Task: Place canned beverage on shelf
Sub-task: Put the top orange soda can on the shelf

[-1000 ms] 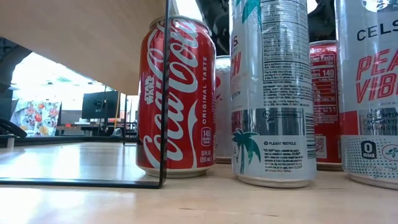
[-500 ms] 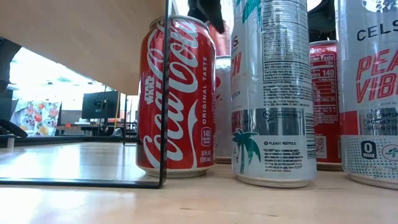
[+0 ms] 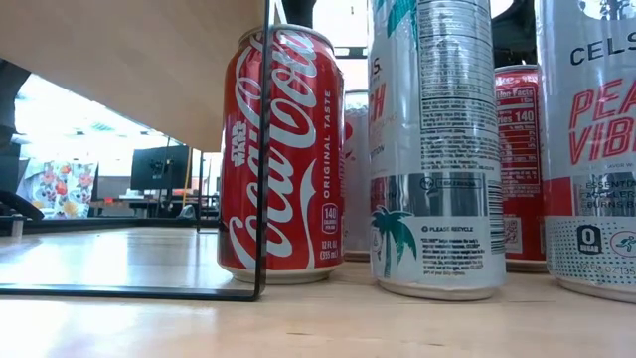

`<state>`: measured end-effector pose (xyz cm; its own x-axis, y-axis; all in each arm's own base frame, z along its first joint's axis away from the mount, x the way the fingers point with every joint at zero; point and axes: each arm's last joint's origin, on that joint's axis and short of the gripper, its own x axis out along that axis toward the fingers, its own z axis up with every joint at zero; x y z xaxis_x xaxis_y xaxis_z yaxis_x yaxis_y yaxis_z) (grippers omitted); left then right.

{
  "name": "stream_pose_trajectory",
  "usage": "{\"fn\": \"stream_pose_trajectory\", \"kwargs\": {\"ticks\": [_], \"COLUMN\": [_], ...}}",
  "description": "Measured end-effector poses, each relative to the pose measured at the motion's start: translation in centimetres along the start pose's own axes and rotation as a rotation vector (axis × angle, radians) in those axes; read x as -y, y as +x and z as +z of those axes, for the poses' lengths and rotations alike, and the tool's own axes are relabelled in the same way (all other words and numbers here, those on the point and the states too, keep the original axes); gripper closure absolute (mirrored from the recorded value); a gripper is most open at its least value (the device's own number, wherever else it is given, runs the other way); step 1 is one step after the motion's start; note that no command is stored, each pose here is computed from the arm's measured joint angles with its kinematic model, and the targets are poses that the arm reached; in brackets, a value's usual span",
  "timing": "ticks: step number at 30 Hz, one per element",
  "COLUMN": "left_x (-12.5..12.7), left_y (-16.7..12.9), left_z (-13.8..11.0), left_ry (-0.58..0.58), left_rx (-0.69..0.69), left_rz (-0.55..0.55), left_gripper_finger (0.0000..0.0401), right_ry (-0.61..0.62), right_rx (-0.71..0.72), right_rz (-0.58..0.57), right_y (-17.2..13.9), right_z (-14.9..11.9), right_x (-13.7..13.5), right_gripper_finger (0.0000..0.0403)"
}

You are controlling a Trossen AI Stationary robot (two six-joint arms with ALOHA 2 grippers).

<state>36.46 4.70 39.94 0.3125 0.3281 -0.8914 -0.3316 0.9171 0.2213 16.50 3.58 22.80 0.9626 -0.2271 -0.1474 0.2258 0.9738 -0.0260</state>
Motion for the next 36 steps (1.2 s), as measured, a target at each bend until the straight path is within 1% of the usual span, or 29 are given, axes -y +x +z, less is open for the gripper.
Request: {"fn": "stream_pose_trajectory", "kwargs": {"ticks": [4,7,11,13,17,22,24,26,30,33,36], "left_x": [-0.5,-1.0,-1.6,-1.8,-2.4,-3.4,-4.1,-4.6,-5.5,-6.1,-6.2], "left_y": [-0.9,-1.5,-1.9,-1.6,-1.6,-1.5,-1.5,-1.4,-0.7,-0.4,-0.1], "left_z": [-0.6,-1.5,-3.6,-4.7,-6.7,-9.3,-10.1,-10.6,-10.9,-10.9,-10.6], "left_ry": [0.000,-0.003,-0.026,-0.045,-0.091,-0.142,-0.174,-0.196,-0.217,-0.238,-0.239], "left_rx": [0.012,0.005,-0.025,-0.041,-0.006,-0.022,-0.028,-0.033,-0.051,-0.052,-0.037], "left_rz": [0.015,0.033,0.064,0.067,0.060,0.054,0.030,0.007,-0.009,-0.007,-0.004], "left_gripper_finger": [0.0104,0.0104,0.0104,0.0104,0.0103,0.0103,0.0103,0.0103,0.0096,0.0081,0.0055], "right_ry": [0.007,0.005,0.006,0.009,0.023,0.024,0.027,0.030,0.030,0.030,0.027], "right_rx": [-0.009,-0.008,0.001,0.003,0.024,0.026,0.031,0.035,0.036,0.035,0.031], "right_rz": [0.015,0.028,0.021,0.020,0.020,0.019,0.019,0.019,0.019,0.019,0.019], "right_y": [-0.1,-0.2,-0.3,-0.3,-0.3,-0.3,-0.3,-0.3,-0.2,-0.2,-0.2], "right_z": [-0.1,-0.1,-0.1,0.0,0.2,0.2,0.3,0.3,0.3,0.3,0.2], "right_x": [-0.2,-0.5,-0.6,-0.6,-0.6,-0.6,-0.6,-0.6,-0.6,-0.6,-0.7], "right_gripper_finger": [0.0085,0.0085,0.0085,0.0085,0.0085,0.0085,0.0085,0.0085,0.0085,0.0085,0.0085]}}
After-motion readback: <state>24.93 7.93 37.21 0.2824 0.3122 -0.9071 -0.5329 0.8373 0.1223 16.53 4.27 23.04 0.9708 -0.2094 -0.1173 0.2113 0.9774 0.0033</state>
